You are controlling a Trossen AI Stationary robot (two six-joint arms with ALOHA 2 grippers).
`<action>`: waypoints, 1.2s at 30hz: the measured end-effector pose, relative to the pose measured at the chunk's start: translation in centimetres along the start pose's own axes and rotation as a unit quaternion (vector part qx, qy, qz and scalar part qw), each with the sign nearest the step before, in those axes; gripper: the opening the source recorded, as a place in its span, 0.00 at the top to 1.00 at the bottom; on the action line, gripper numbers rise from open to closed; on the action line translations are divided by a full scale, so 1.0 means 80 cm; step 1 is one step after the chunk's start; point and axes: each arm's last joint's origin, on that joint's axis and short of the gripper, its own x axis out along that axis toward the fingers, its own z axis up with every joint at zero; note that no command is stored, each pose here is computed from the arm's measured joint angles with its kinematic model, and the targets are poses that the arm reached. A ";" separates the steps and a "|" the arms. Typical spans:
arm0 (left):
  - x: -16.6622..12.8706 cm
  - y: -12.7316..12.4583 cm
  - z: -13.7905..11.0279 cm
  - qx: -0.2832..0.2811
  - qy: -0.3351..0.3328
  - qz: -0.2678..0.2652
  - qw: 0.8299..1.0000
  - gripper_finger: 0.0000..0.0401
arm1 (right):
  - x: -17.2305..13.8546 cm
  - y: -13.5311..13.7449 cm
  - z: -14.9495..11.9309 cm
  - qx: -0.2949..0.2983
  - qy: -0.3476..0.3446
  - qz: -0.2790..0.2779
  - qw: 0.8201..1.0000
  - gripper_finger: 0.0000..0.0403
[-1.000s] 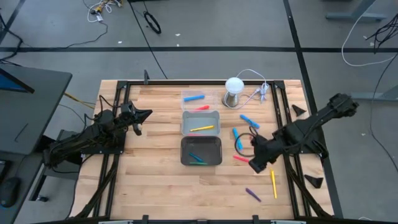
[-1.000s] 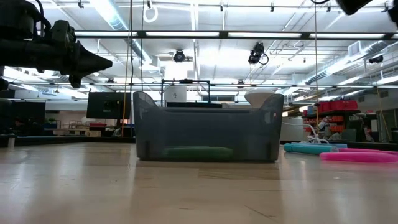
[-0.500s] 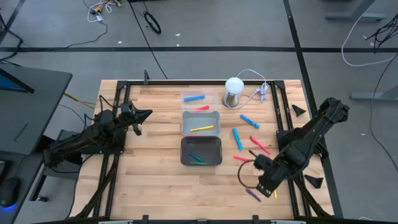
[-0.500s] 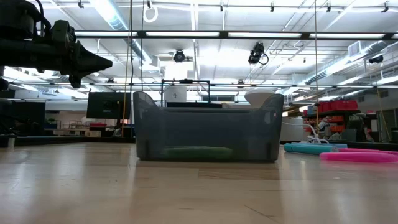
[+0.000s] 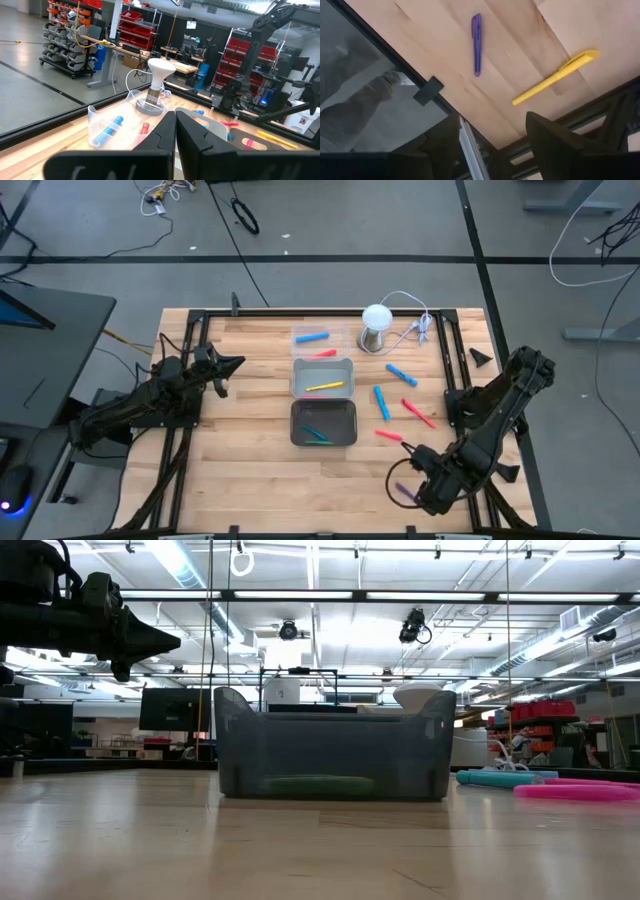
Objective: Pick & Place Markers
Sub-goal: Put the purple pen into the black bin
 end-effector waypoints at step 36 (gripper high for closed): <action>0.000 0.000 0.000 0.000 0.000 0.000 1.000 0.97 | 0.137 0.034 0.031 -0.034 0.014 -0.034 0.999 0.43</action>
